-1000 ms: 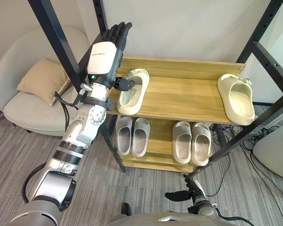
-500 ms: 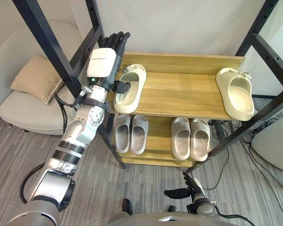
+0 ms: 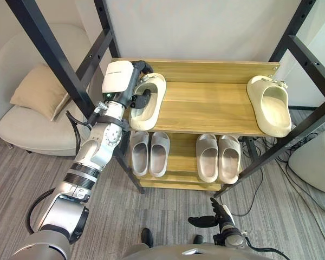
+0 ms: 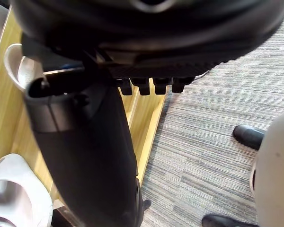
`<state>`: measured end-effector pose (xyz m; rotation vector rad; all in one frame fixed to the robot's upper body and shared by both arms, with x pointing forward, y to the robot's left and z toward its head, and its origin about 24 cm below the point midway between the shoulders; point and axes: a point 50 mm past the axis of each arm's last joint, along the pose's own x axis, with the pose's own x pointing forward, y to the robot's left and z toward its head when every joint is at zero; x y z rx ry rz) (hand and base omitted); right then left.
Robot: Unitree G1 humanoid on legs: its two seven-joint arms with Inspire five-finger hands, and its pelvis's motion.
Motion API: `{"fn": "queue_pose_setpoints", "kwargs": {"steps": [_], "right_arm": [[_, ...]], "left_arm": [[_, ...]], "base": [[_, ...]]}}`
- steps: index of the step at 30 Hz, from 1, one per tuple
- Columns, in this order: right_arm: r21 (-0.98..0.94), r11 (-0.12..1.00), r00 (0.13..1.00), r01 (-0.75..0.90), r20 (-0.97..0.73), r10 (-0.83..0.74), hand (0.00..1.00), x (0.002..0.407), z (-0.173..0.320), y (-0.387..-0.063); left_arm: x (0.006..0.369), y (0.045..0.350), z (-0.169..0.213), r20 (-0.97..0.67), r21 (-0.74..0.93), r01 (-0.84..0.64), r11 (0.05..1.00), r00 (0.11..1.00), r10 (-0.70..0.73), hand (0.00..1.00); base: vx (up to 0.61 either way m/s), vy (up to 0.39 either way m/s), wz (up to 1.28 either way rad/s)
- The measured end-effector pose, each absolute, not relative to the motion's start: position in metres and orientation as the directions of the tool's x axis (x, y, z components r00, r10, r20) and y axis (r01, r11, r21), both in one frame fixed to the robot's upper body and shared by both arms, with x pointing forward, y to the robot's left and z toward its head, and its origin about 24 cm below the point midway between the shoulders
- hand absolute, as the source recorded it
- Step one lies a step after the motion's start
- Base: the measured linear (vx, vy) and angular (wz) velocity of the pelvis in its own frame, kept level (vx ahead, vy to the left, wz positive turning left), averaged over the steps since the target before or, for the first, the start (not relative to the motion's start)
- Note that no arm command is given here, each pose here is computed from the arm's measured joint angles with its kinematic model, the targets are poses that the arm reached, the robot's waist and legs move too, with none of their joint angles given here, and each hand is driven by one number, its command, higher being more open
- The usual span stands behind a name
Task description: Organize the slippers on the shoe rack
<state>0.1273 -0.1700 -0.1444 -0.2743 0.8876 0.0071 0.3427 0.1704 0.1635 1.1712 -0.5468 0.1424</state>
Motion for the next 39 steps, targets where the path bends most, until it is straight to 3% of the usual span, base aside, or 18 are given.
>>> {"fn": "queue_pose_setpoints", "kwargs": {"steps": [10,18,30,39], "right_arm": [[-0.243,0.963,0.636,-0.115,-0.763,-0.116,1.00,0.128,-0.144,-0.170],[-0.245,0.963,0.638,-0.114,-0.761,-0.118,1.00,0.130,-0.143,-0.170],[-0.258,0.962,0.637,-0.087,-0.757,-0.145,1.00,0.133,-0.142,-0.176],[-0.276,0.959,0.655,-0.064,-0.737,-0.168,1.00,0.138,-0.139,-0.181]], "left_arm": [[0.344,0.170,0.162,0.469,0.829,-0.369,0.421,0.868,-0.164,0.00],[0.343,0.160,0.159,0.464,0.802,-0.334,0.496,0.870,-0.165,0.00],[0.331,0.093,0.157,0.480,0.735,-0.190,0.651,0.824,-0.301,0.00],[0.336,0.059,0.198,0.576,0.683,-0.199,0.703,0.738,-0.350,0.00]], "base": [[0.00,0.000,0.00],[0.00,0.000,0.00],[0.00,0.001,-0.03],[-0.03,0.006,-0.12]]}}
